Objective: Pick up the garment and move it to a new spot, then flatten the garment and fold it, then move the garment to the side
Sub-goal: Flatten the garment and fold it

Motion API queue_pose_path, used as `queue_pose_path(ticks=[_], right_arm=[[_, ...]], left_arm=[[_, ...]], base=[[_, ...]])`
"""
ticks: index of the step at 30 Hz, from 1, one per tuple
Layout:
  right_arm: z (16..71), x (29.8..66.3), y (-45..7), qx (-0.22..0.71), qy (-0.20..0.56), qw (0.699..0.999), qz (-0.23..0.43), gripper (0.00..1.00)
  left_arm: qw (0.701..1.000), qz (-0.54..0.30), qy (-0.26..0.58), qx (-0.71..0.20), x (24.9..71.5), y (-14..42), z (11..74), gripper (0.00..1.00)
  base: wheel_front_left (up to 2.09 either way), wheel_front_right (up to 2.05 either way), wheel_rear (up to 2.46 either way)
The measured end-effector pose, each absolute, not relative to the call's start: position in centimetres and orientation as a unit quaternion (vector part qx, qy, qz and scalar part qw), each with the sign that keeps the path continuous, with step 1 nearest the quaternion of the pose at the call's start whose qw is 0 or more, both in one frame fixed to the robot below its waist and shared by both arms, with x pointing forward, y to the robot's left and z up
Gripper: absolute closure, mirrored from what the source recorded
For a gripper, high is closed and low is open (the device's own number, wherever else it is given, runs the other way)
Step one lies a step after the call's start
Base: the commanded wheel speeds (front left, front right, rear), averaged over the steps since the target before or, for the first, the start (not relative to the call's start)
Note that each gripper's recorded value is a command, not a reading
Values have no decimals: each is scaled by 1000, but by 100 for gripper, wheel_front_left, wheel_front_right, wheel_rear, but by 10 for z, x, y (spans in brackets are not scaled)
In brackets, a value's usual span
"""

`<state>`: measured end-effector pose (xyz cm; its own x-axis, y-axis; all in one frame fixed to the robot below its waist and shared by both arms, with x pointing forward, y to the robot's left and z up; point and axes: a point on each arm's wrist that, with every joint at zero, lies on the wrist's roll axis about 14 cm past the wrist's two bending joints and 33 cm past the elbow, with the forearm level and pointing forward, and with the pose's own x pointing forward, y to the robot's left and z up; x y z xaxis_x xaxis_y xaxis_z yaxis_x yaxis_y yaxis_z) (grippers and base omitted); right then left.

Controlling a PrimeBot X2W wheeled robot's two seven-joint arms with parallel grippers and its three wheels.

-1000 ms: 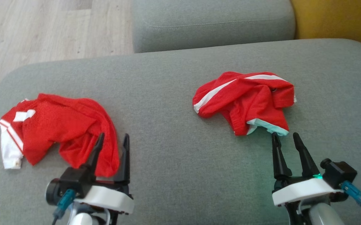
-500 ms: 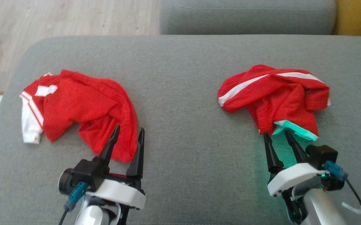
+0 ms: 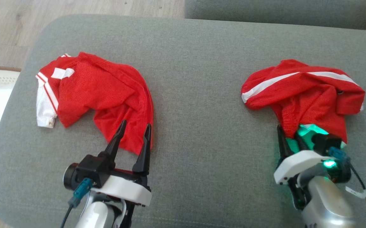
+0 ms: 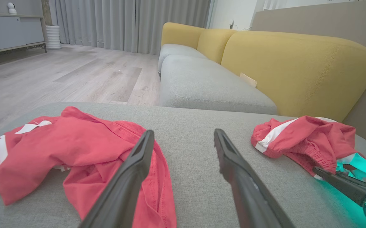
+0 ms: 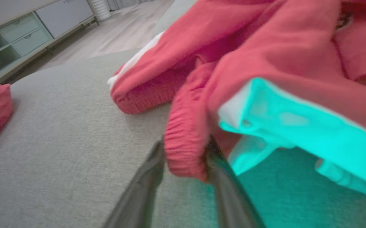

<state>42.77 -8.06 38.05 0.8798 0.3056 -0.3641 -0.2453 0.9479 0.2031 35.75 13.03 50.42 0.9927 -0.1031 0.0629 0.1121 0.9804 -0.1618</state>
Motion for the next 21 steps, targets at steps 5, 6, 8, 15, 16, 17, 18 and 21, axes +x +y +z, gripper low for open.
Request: queue_pose_path(ticks=[5,6,8,15,16,17,18,21], right_arm=[[391,424,-55,88,186,962,180,100],[395,422,-48,93,182,960,191,100],[407,418,-34,107,167,957,212,100],[447,400,13,136,123,939,290,100],[450,397,17,138,124,937,297,100],[449,393,21,140,131,934,302,100],[445,389,23,134,141,931,308,24],[432,383,21,112,166,929,310,0]], left_arm=[[995,-56,-31,-82,357,129,507,0],[994,-57,-33,-82,357,128,508,0],[994,-61,-37,-82,356,127,511,0],[992,-67,-52,-90,355,122,521,0],[992,-68,-53,-90,355,121,522,0],[992,-69,-53,-91,354,120,522,0],[992,-70,-54,-91,354,120,522,0],[992,-71,-54,-92,353,119,522,0]], base=[[0,0,0],[0,0,0],[0,0,0],[0,0,0],[0,0,0],[0,0,0],[0,0,0],[0,0,0]])
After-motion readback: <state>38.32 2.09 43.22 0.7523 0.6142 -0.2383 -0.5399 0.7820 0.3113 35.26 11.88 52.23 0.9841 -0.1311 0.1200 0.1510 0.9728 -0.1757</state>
